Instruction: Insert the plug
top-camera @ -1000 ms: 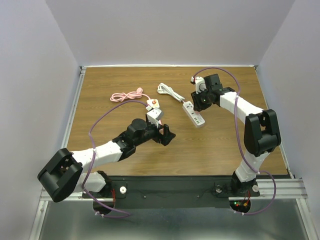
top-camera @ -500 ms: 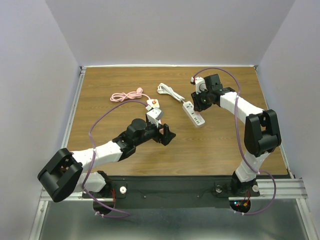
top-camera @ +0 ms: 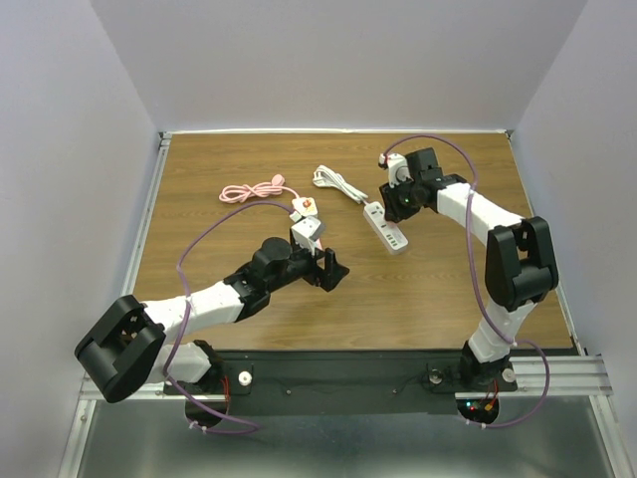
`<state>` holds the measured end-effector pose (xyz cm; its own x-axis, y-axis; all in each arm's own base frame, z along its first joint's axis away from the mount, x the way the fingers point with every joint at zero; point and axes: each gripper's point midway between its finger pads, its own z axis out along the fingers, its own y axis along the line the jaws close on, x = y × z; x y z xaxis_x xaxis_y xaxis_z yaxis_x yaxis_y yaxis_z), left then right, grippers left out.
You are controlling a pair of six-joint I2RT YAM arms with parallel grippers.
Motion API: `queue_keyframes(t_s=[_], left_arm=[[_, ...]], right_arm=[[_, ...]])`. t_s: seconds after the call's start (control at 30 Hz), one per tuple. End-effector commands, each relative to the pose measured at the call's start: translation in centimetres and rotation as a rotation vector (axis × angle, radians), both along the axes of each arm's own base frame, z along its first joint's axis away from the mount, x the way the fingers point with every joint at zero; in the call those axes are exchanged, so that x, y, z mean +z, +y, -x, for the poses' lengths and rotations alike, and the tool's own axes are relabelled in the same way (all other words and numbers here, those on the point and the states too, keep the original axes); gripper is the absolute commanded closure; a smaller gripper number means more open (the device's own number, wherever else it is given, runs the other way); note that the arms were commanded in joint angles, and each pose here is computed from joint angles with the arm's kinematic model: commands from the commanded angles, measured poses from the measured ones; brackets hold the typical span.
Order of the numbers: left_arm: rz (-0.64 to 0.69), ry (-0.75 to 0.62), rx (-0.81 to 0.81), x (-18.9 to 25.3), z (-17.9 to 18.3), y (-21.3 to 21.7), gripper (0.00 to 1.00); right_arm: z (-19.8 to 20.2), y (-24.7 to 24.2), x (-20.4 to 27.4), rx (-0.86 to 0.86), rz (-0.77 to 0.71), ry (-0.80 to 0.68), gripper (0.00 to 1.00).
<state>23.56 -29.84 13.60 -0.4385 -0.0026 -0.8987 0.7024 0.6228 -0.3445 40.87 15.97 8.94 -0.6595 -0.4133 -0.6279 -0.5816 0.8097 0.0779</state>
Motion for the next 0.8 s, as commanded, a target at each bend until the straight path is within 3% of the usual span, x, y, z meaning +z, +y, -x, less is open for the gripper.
queue_keyframes(t_s=[0.0, 0.77], left_arm=[[0.035, -0.028, -0.008, 0.9, -0.1, -0.2, 0.06], [0.035, -0.040, -0.033, 1.1, 0.0, -0.6, 0.06]], right_arm=[[-0.8, 0.0, -0.2, 0.006, -0.009, -0.024, 1.00], [1.3, -1.7, -4.4, -0.044, 0.069, 0.058, 1.00]])
